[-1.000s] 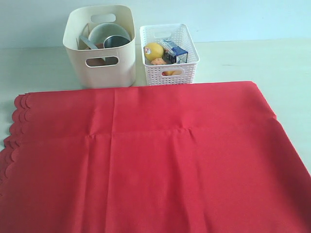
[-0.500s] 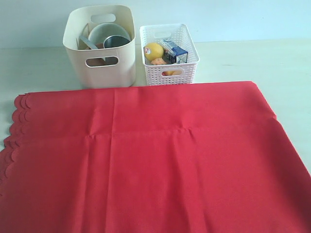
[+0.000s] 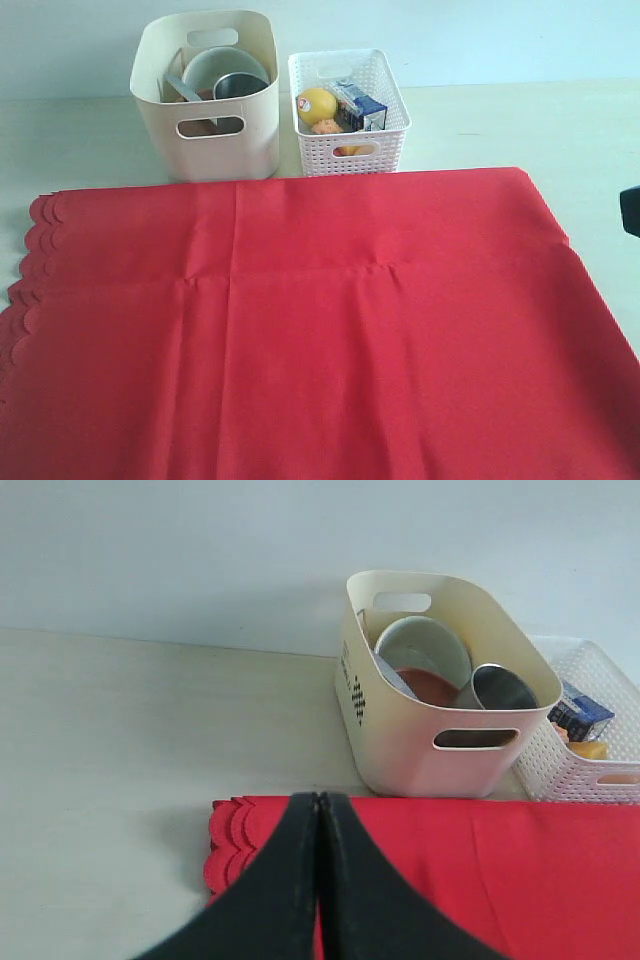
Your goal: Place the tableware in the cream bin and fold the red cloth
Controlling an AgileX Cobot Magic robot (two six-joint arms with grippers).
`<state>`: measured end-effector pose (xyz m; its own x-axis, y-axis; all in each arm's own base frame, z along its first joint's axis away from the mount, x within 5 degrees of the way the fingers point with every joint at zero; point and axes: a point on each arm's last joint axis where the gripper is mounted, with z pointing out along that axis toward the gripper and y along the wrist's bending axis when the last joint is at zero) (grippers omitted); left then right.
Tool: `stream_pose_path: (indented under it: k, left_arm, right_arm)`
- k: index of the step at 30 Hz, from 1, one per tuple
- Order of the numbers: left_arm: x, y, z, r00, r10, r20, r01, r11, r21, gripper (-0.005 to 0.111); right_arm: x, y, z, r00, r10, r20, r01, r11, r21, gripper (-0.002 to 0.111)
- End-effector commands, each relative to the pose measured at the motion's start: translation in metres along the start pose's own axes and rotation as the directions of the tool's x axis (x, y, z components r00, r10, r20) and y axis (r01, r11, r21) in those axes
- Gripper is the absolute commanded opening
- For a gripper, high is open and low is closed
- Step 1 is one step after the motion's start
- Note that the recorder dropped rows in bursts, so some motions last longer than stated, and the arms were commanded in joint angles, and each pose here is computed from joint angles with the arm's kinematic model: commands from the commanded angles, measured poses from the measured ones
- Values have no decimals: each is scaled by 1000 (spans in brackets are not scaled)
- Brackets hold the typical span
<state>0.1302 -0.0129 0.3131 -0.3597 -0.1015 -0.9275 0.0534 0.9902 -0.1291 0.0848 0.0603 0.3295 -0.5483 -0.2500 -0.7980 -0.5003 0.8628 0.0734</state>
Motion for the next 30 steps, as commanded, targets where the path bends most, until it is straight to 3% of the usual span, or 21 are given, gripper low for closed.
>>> stream_pose_path:
  k: [1,18,24,30]
  left_arm:
    - [-2,-1,0,1000,-8,7,8,1000,6,0]
    - [-5,-1,3,999,-9,35,8,1000,8,0]
    - [7,0,28,993,-16,-117,15,1000,-11,0]
    - [18,1,58,946,-43,-322,34,999,-35,0]
  right_arm:
    - [1,0,1,1000,5,-7,-5,1000,4,43]
    - [3,-1,1,1000,9,-28,-9,1000,5,43]
    - [1,0,1,1000,9,-4,-9,1000,-1,43]
    - [-8,2,3,997,9,73,-7,1000,-23,43]
